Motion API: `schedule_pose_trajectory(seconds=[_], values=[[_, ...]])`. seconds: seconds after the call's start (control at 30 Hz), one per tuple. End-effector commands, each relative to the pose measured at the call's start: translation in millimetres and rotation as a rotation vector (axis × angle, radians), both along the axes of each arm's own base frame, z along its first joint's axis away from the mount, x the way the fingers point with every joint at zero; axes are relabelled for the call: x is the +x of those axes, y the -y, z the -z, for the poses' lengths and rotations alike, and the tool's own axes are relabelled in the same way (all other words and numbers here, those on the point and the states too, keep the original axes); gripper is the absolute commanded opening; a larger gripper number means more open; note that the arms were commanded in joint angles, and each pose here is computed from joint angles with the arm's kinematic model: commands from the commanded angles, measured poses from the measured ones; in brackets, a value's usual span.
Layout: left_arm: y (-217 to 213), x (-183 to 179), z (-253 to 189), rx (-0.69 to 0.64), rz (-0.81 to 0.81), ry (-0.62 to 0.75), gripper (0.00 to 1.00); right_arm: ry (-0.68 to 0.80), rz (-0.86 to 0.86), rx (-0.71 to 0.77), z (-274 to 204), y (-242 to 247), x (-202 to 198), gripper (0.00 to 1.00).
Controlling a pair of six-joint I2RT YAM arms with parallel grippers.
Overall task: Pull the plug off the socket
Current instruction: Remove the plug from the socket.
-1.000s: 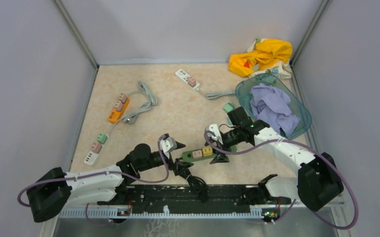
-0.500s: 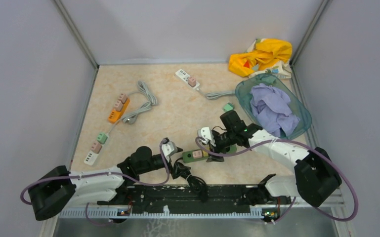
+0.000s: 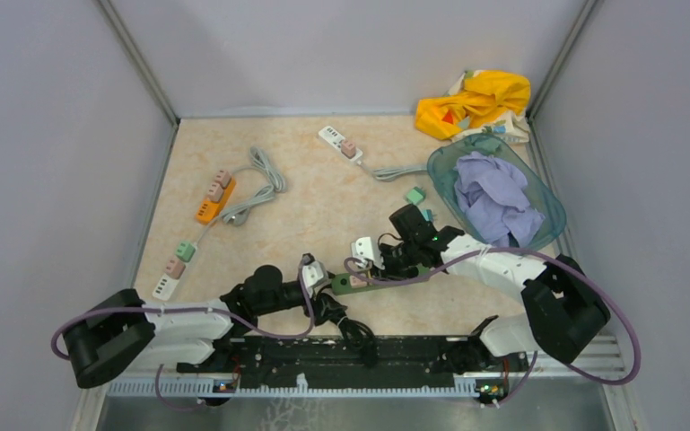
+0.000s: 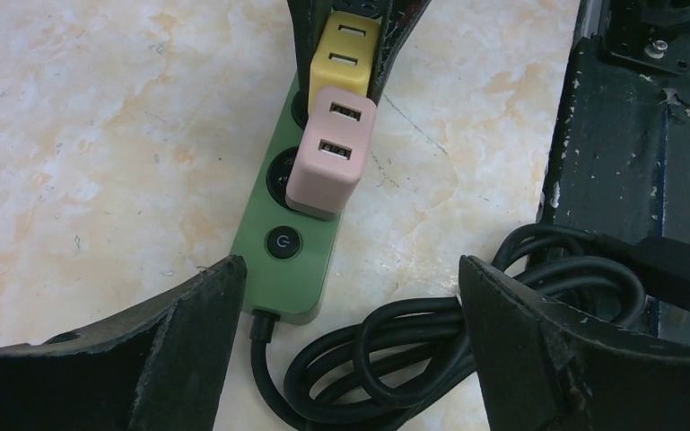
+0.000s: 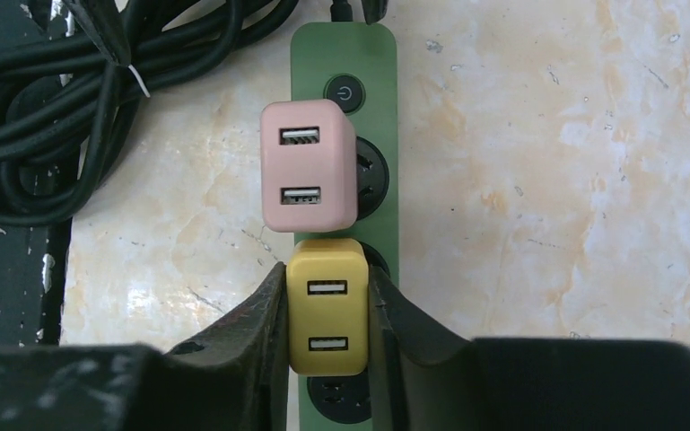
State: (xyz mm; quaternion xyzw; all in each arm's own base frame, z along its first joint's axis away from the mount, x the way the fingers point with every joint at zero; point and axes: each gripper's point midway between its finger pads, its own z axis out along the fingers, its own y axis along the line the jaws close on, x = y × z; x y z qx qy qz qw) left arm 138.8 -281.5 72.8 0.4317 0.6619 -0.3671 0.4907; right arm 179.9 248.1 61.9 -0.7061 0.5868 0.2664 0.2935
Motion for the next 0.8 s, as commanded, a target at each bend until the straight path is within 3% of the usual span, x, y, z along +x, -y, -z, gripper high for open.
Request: schedule_pose_trajectory(seconds=[0.0, 0.2, 0.5, 0.77], values=[[15.4, 7.0, -27.5, -0.074, 0.035, 0.082, 0.91, 0.058, -0.032, 0.001, -8.0, -5.7, 3.9, 0.12], [25.6, 11.8, -42.3, -0.124, 0.067, 0.183, 0.85, 0.047, -0.041, 0.004, -10.0, -6.1, 1.3, 0.0], [45.8, 25.6, -27.6, -0.051, 0.109, 0.244, 0.76, 0.035, -0.056, -0.005, -12.4, -5.4, -1.1, 0.0], [50.3, 33.2, 14.9, 0.087, 0.135, 0.229, 0.81, 0.036, -0.059, -0.004, -14.7, -5.5, -1.4, 0.0]])
